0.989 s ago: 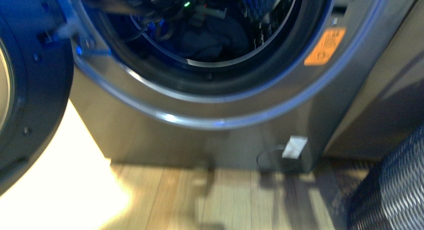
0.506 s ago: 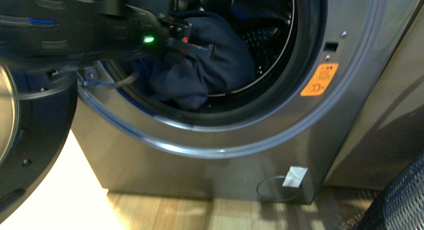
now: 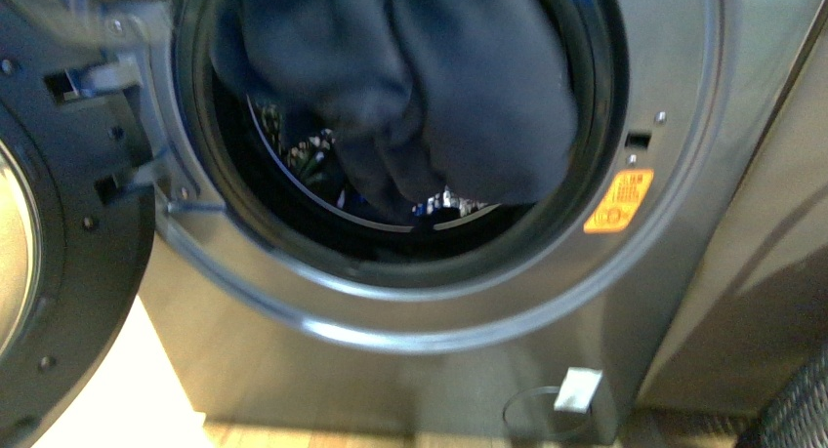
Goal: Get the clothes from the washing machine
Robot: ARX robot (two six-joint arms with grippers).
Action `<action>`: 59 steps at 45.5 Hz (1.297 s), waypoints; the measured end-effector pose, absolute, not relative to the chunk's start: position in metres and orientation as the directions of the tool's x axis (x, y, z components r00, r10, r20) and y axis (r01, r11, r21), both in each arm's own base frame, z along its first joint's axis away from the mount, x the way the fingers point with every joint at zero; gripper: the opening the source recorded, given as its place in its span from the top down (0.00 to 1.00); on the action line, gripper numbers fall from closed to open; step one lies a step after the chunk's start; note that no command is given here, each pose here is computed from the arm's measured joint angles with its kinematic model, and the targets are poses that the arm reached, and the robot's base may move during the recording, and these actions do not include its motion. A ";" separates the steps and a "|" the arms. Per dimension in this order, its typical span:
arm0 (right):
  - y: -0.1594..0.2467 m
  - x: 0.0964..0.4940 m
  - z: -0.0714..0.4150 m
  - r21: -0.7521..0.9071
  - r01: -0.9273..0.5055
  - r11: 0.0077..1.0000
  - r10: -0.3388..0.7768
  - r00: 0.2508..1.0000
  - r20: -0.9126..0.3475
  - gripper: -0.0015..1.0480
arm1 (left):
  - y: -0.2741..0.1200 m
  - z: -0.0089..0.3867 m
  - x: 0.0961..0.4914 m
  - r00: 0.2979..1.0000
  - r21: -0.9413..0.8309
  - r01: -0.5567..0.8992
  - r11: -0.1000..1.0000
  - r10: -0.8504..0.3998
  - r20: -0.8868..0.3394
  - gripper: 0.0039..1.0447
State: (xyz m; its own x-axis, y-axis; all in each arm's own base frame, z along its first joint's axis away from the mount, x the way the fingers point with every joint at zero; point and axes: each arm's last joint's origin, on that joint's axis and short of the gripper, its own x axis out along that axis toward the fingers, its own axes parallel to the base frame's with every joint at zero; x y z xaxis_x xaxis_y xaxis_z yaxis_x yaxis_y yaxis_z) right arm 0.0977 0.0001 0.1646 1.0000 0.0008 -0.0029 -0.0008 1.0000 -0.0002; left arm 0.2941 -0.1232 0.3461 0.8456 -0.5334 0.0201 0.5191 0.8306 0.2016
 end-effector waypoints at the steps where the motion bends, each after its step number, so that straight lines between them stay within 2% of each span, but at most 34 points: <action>1: 0.000 0.098 0.165 0.000 -0.001 1.000 0.001 1.000 -0.003 0.07 | -0.125 0.351 0.292 0.842 0.203 0.522 0.828 -0.538 0.028 0.88; 9: 0.000 0.098 0.165 -0.001 -0.001 1.000 0.001 1.000 -0.003 0.07 | -0.136 0.387 0.278 0.809 0.213 0.557 0.803 -0.582 0.078 0.88; 18: 0.000 0.098 0.165 0.000 0.000 1.000 0.000 1.000 -0.003 0.07 | -0.148 0.458 0.249 0.746 0.236 0.584 0.777 -0.628 0.223 0.88; 32: 0.000 0.098 0.165 0.000 0.000 1.000 0.000 1.000 -0.003 0.07 | -0.164 0.543 0.211 0.671 0.270 0.602 0.751 -0.660 0.339 0.88; 37: 0.000 0.098 0.165 0.000 -0.001 1.000 0.001 1.000 -0.003 0.07 | -0.165 0.556 0.203 0.657 0.259 0.620 0.741 -0.670 0.346 0.88; 56: 0.000 0.098 0.165 0.001 -0.002 1.000 0.002 1.000 -0.003 0.07 | -0.167 0.555 0.203 0.657 0.254 0.623 0.740 -0.671 0.344 0.88; 57: 0.000 0.098 0.165 0.010 -0.012 1.000 0.012 1.000 -0.002 0.07 | -0.167 0.555 0.203 0.657 0.254 0.623 0.740 -0.671 0.344 0.88; 59: 0.000 0.098 0.166 0.068 -0.101 0.993 0.100 0.995 0.008 0.07 | -0.167 0.555 0.203 0.658 0.253 0.622 0.741 -0.670 0.344 0.88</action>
State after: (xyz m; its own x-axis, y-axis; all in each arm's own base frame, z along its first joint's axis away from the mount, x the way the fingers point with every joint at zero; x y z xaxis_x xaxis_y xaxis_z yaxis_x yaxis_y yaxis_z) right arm 0.0984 -0.0001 0.1660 0.9949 0.1002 0.0085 -0.1005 0.9926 0.0676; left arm 0.2032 -0.1668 0.5554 0.6581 -0.6699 0.3436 0.6219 0.7409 0.2535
